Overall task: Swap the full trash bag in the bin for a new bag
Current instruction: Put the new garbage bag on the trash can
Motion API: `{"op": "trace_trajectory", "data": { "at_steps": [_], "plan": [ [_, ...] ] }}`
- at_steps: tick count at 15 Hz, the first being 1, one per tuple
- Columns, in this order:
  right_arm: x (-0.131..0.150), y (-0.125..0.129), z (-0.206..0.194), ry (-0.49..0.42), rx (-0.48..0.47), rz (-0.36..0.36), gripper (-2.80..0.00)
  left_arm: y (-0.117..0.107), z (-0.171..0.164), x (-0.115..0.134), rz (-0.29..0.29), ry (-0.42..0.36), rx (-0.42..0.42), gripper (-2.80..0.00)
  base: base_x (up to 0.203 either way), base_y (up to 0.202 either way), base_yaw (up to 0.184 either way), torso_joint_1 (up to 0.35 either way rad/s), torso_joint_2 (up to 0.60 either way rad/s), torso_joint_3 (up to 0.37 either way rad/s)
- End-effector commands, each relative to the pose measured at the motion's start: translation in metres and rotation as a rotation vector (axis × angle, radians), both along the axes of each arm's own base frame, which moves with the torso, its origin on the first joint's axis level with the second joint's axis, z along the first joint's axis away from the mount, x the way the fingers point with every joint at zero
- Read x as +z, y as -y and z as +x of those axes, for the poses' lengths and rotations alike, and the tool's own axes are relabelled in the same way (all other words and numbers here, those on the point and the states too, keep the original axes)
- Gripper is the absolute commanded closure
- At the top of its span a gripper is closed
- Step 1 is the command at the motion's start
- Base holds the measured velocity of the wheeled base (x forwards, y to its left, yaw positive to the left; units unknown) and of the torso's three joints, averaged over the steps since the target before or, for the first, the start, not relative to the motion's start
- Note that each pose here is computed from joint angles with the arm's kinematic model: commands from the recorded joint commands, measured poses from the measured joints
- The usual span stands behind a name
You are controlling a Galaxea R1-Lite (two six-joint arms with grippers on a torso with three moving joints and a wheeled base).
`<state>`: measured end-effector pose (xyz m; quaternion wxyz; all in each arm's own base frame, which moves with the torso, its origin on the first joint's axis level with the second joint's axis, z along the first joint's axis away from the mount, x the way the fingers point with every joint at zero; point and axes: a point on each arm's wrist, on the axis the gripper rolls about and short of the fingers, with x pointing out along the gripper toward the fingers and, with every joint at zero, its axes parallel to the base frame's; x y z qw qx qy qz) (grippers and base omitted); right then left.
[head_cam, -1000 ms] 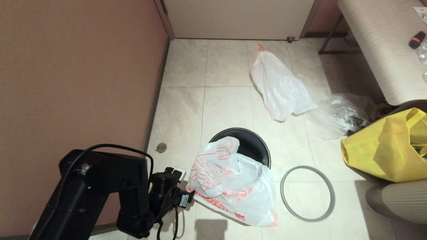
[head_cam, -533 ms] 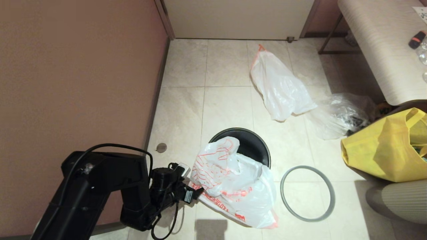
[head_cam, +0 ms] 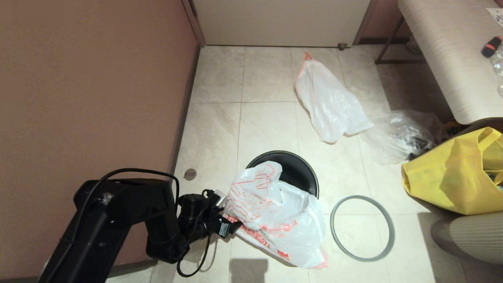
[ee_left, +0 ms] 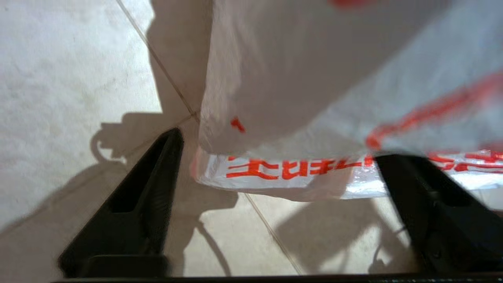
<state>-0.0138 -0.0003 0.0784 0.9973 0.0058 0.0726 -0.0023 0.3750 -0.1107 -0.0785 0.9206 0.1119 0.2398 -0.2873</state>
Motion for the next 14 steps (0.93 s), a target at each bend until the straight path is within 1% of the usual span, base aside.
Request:
{"op": "trace_trajectory", "data": {
  "at_steps": [1, 4, 9, 11, 14],
  "plan": [
    [0.0, 0.0, 0.0, -0.007, 0.0, 0.001, 0.0, 0.001, 0.005, -0.003, -0.001, 0.003, -0.004, 0.0, 0.0, 0.0, 0.0, 0.0, 0.0, 0.0],
    [0.0, 0.0, 0.001, -0.011, 0.001, -0.001, 0.0, 0.004, 0.007, -0.002, -0.029, -0.003, -0.055, 0.0, 0.0, 0.0, 0.0, 0.0, 0.0, 0.0],
    [0.0, 0.0, 0.001, -0.014, 0.001, -0.001, 0.0, 0.004, 0.008, 0.003, -0.03, -0.019, -0.062, 0.0, 0.0, 0.0, 0.0, 0.0, 0.0, 0.0],
    [0.0, 0.0, 0.001, -0.019, 0.001, -0.001, 0.0, 0.002, 0.0, 0.008, -0.026, -0.033, -0.06, 0.0, 0.0, 0.0, 0.0, 0.0, 0.0, 0.0],
    [0.0, 0.0, 0.001, -0.019, 0.001, -0.001, 0.0, -0.005, -0.024, 0.028, -0.018, -0.059, -0.057, 0.0, 0.0, 0.0, 0.0, 0.0, 0.0, 0.0]
  ]
}}
